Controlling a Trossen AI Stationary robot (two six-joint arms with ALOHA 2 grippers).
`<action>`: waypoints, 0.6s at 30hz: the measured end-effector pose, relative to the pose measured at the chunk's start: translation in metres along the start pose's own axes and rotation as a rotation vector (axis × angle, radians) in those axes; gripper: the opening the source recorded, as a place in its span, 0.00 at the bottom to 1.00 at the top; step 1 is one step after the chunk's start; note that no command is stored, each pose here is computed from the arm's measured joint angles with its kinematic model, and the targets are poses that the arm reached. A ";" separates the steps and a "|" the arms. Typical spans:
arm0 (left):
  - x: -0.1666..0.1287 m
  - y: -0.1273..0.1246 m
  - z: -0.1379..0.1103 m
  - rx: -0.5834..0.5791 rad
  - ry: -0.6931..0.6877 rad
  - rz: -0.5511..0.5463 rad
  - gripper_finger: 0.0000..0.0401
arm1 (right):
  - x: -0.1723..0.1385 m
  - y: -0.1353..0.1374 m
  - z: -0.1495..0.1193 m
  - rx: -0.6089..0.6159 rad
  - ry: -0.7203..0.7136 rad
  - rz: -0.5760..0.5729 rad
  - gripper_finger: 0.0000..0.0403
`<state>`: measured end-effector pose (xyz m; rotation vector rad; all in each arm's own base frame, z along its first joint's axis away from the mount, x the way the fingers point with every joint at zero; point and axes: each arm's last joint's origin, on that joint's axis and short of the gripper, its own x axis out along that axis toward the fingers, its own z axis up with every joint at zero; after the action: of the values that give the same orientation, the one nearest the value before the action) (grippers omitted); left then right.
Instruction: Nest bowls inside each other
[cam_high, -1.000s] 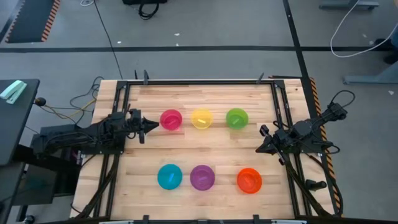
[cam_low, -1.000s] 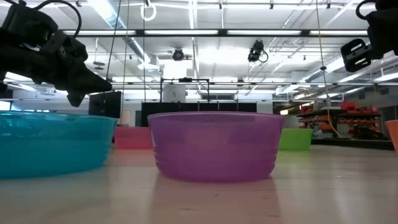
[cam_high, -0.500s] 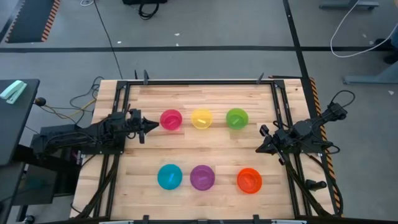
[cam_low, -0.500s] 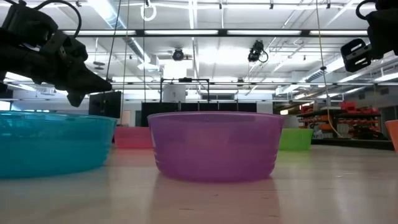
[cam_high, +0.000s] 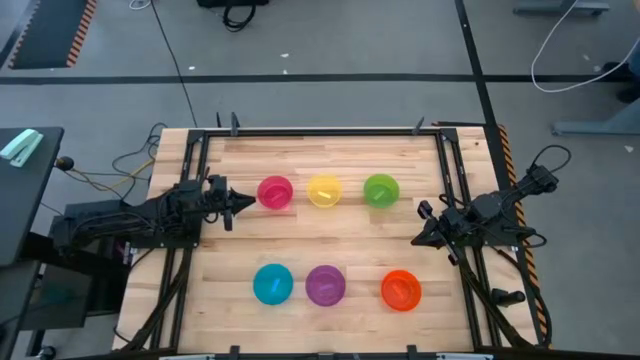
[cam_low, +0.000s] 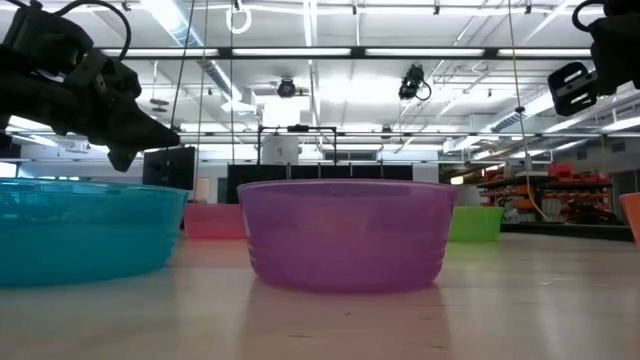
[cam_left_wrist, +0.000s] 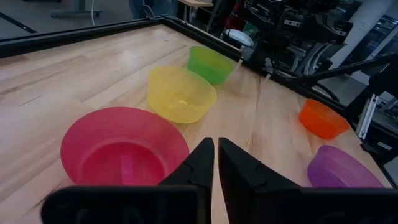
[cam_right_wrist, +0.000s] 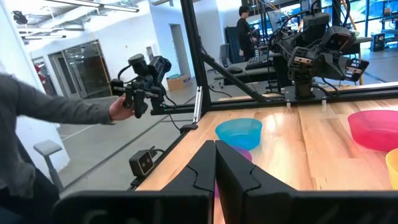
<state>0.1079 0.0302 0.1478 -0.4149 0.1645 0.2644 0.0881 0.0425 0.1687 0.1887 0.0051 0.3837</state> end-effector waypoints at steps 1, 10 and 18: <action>0.000 0.000 0.000 0.000 0.000 0.000 0.08 | 0.000 0.000 0.000 0.000 0.000 0.000 0.04; 0.000 0.000 0.000 0.000 0.000 0.000 0.10 | 0.000 0.000 0.000 0.005 0.000 0.000 0.04; 0.000 0.000 0.000 0.000 0.000 0.000 0.07 | 0.000 0.000 0.000 0.005 -0.004 0.000 0.04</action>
<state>0.1079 0.0302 0.1477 -0.4150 0.1646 0.2646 0.0881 0.0425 0.1691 0.1947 0.0025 0.3836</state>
